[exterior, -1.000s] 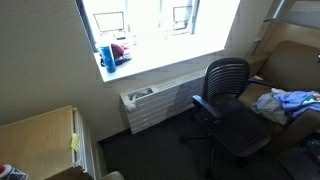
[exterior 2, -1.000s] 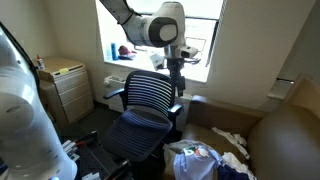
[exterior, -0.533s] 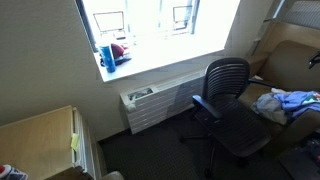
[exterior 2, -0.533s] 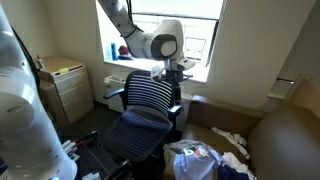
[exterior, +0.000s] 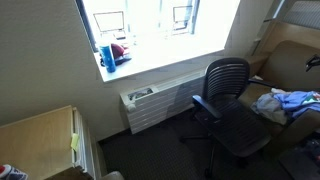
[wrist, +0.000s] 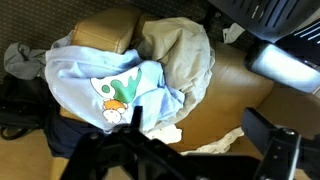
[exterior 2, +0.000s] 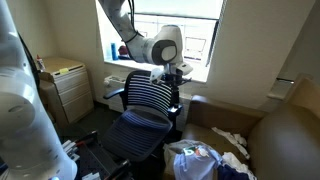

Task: Put the brown clothing on the black chair

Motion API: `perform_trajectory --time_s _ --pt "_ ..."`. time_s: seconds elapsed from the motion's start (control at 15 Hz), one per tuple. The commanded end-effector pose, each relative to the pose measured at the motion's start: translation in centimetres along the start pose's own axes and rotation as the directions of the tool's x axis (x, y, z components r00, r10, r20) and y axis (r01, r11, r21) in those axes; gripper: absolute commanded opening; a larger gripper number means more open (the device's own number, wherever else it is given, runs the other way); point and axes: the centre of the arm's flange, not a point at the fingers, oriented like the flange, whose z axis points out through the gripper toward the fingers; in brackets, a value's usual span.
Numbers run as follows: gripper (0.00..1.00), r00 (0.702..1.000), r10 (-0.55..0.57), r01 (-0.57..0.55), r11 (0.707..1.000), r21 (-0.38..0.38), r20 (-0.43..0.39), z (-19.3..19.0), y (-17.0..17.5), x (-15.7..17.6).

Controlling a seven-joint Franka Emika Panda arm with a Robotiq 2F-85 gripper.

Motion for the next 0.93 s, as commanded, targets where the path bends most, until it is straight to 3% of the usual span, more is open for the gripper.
perform_trajectory --time_s 0.0,0.27,0.4,0.6,0.73,0.8,0.87 --pt "1.0 0.999 0.024 -0.024 0.999 0.021 -0.033 1.8 -1.0 -1.8" --pt "1.0 0.993 -0.028 0.029 1.0 0.01 -0.113 2.9 -2.7 -4.0" --pt "1.0 0.999 -0.021 0.017 0.993 -0.119 -0.033 4.6 -2.0 -4.0" --pt "1.0 0.991 -0.008 0.035 0.979 -0.201 0.134 7.8 0.5 -3.5" --pt "1.0 0.969 0.007 0.055 0.968 -0.244 0.247 8.7 1.2 -3.3" --pt "1.0 0.985 0.006 0.031 0.978 -0.205 0.174 8.1 1.1 -5.0" --pt "1.0 0.977 0.006 0.041 0.975 -0.219 0.212 8.6 1.4 -5.0"
